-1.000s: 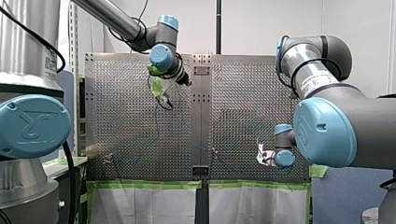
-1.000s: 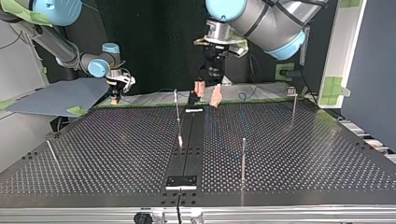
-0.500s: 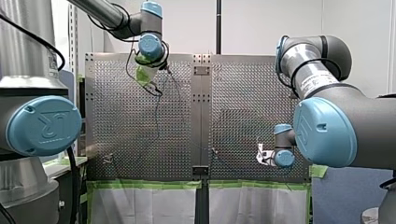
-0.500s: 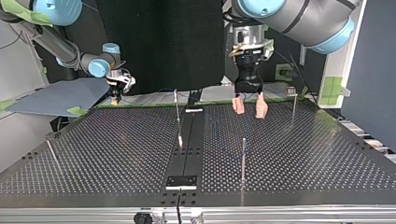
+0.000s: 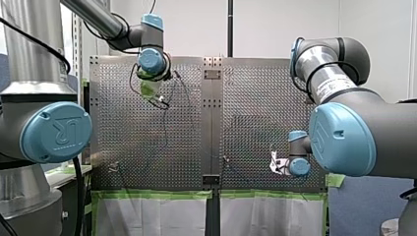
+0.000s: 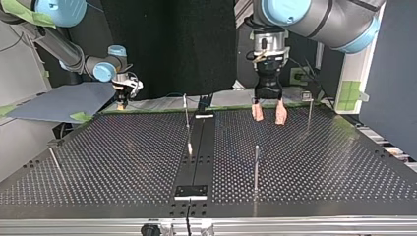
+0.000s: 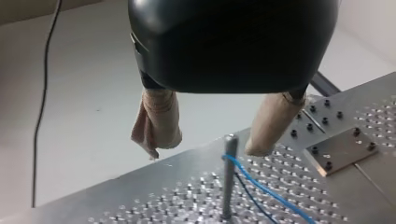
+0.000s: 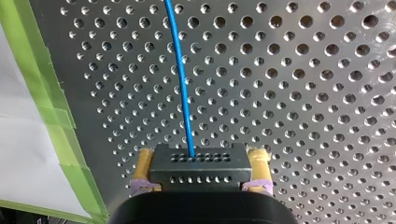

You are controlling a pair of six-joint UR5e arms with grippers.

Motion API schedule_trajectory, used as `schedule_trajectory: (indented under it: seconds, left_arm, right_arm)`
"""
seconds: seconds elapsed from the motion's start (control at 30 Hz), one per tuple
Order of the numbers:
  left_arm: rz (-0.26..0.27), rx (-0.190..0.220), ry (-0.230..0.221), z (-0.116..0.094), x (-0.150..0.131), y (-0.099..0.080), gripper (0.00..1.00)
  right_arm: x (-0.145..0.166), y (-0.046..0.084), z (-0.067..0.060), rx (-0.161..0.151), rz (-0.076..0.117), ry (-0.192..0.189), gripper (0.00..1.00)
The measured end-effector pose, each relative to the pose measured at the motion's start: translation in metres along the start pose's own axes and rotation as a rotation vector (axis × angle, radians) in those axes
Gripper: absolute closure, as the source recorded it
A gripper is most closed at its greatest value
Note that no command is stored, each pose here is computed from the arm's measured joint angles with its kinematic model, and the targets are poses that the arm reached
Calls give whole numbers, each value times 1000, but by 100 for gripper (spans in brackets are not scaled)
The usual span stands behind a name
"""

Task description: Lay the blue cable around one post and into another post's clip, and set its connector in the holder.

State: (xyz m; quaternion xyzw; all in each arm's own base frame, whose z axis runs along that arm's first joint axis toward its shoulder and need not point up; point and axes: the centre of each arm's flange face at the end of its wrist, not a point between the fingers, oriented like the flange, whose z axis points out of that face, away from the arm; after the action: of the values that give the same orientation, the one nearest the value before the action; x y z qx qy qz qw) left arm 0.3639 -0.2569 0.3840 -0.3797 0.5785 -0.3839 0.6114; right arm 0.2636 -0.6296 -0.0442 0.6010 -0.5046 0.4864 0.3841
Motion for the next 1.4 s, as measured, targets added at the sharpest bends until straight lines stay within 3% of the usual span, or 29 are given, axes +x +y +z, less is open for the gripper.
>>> schedule_trajectory:
  seconds: [0.5,0.67,1.1,1.4]
  left_arm:
    - [-17,55,93,16,15,-3,0]
    - [-12,45,120,25,24,5,0]
    - [42,-15,33,65,24,24,0]
    - [50,6,-22,88,8,18,0]
  right_arm:
    - [0,-2,-1,3,-3,-2,80]
    - [0,-2,-1,3,-2,-2,80]
    - [0,-2,0,2,-2,0,80]
    - [0,-2,0,2,-2,-1,80]
